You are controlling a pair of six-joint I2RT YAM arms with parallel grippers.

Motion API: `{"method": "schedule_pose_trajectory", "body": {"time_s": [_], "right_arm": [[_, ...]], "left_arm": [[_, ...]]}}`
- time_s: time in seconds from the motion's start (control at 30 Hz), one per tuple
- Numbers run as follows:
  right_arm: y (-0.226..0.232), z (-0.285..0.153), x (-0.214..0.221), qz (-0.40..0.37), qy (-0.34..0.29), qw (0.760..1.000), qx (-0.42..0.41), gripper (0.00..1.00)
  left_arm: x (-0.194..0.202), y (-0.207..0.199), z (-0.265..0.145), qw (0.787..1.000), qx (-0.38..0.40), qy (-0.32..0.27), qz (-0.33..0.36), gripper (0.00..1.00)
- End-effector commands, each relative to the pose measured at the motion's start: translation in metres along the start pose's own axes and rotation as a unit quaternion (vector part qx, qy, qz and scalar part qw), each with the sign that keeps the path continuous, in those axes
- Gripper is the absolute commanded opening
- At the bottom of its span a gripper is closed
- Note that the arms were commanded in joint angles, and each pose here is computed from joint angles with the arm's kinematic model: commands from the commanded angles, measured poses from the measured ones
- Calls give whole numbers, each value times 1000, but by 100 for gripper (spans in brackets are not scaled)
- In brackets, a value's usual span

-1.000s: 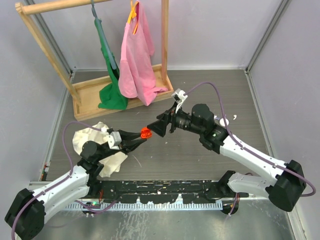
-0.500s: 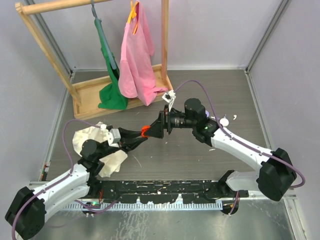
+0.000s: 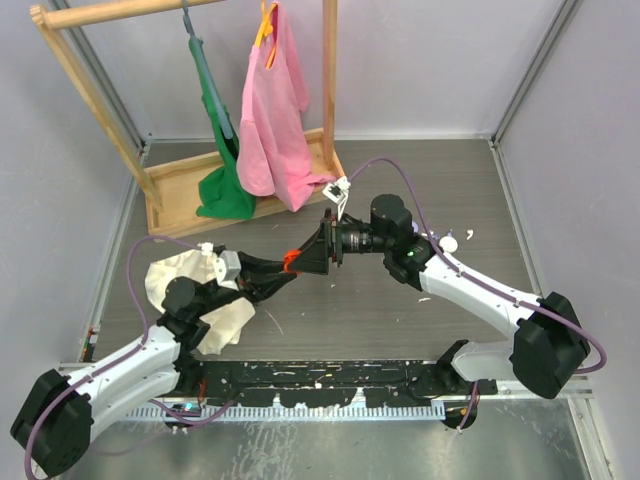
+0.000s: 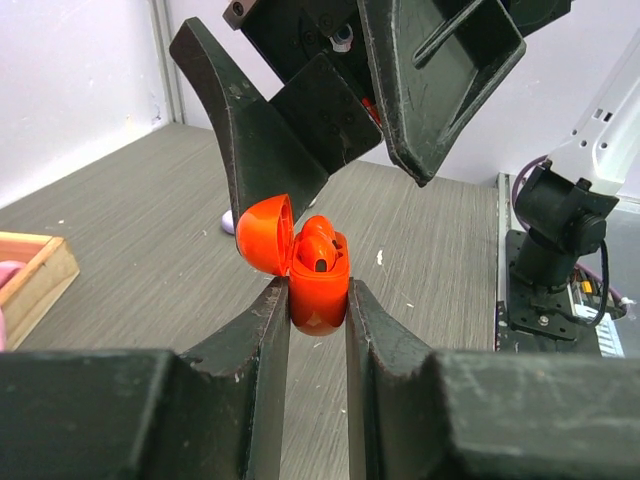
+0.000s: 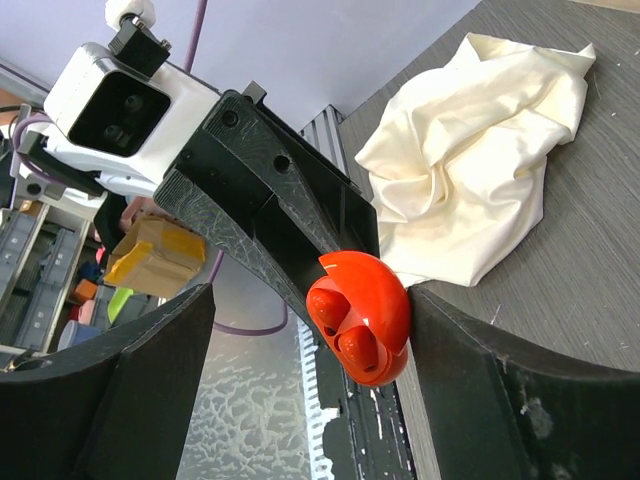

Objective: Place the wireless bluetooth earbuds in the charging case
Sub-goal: Close the charging case.

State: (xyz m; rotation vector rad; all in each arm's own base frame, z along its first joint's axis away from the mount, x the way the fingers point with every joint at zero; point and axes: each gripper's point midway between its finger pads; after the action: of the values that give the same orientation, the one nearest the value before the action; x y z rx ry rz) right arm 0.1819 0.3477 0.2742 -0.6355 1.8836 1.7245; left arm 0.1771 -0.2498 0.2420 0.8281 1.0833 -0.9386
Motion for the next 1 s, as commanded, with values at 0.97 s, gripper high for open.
{"method": "schedule_pose_trajectory", "body": {"time_s": [0.97], "right_arm": [[28, -11, -19, -48, -25, 997, -57, 80]], "left_arm": [[-6, 6, 10, 997, -20, 3, -74, 0]]}}
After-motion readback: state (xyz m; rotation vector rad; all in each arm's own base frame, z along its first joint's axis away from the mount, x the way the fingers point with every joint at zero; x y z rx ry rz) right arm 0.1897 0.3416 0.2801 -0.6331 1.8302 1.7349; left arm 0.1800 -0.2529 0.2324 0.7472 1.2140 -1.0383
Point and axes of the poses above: each gripper's point midway between its finger pads, its own z axis out along the fingers, its own y axis along the line the jaws close on, x = y × z, and after that the axes turned 7 degrees about z, right-handed
